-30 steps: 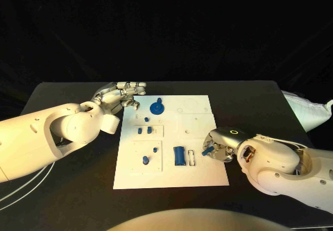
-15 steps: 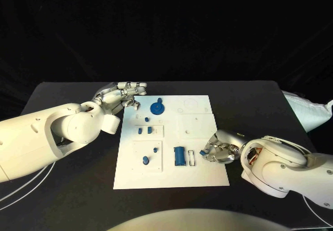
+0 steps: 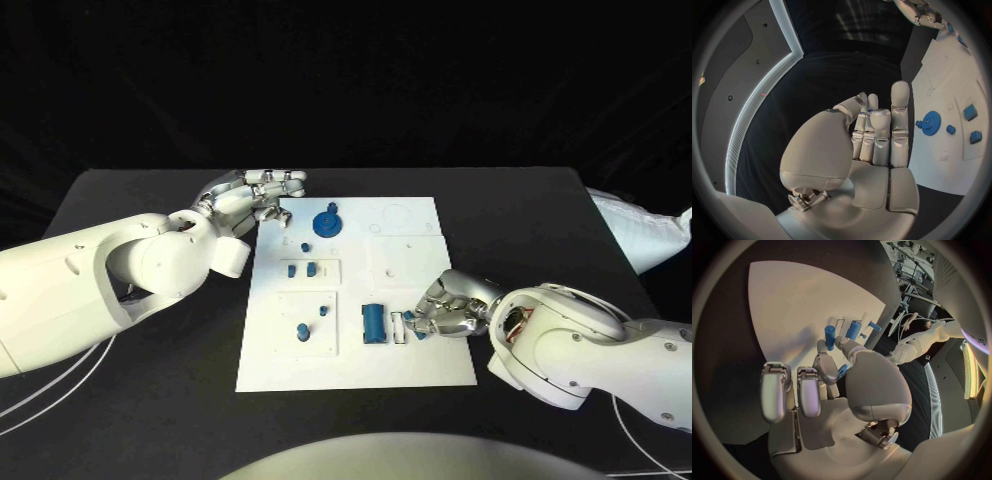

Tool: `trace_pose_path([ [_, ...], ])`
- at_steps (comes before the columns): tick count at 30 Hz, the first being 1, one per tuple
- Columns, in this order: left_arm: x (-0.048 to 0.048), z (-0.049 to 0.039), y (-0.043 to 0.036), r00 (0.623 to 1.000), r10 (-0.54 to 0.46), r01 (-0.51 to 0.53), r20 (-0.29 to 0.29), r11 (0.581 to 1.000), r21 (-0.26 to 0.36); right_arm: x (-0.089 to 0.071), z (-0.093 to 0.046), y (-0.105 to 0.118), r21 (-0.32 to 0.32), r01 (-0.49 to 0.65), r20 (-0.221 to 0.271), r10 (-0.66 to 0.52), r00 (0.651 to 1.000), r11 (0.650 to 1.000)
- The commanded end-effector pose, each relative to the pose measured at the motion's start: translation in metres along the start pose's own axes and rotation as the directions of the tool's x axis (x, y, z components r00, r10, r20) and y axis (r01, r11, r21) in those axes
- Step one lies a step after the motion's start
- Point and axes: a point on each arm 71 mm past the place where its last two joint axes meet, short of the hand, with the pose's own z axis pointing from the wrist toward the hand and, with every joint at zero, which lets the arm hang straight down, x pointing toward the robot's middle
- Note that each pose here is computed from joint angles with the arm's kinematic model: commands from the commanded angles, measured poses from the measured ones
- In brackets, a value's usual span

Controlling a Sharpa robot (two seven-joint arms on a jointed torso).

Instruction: Assemble the parts on the task board

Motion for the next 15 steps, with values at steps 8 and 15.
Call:
trace_pose_path([
  [8,0.0039,0.0002,-0.0002,1.000,-0.001,0.001,-0.029,1.000,0.003,0.0062,0.0057,0.0074,0.004,-0.018,-0.027,0.018,0.999,1.000],
  [15,0.0040,0.0001,-0.0002,1.000,-0.001,0.001,-0.030,1.000,0.002,0.0088,0.0078,0.0113,-0.003,-0.010,-0.035,0.009,0.999,1.000],
])
